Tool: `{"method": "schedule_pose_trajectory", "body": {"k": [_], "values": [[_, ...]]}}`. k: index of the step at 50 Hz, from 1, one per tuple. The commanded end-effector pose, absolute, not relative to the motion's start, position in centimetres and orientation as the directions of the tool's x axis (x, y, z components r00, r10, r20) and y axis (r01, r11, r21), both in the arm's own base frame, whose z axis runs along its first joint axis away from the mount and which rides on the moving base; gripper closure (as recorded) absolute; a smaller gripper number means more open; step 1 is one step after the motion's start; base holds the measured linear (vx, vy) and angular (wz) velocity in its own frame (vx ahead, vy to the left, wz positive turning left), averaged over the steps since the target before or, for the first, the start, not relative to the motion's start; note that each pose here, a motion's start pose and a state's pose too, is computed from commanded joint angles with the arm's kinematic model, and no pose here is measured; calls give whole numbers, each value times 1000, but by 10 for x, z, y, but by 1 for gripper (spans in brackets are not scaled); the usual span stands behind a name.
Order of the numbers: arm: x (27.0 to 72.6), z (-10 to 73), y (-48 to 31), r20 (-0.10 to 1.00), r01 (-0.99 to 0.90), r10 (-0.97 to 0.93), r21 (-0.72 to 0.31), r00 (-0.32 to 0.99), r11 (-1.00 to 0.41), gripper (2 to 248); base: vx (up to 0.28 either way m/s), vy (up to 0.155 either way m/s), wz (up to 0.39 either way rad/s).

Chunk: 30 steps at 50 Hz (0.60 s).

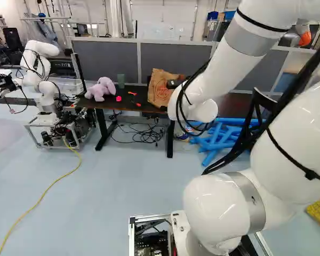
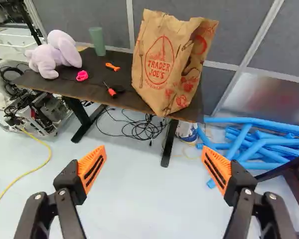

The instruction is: Pick up the bag on the ground and place it on the table

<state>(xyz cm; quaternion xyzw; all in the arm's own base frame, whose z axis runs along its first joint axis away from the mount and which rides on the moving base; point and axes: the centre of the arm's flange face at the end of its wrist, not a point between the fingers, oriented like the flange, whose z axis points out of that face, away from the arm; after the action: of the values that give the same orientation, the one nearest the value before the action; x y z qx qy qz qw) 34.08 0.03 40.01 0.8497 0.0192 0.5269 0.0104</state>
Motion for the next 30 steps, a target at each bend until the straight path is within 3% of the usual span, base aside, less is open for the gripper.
{"method": "schedule_pose_trajectory", "body": {"k": [30], "values": [[292,376,0,932,6,13,12,362,-1000,3,0,0,0]]}}
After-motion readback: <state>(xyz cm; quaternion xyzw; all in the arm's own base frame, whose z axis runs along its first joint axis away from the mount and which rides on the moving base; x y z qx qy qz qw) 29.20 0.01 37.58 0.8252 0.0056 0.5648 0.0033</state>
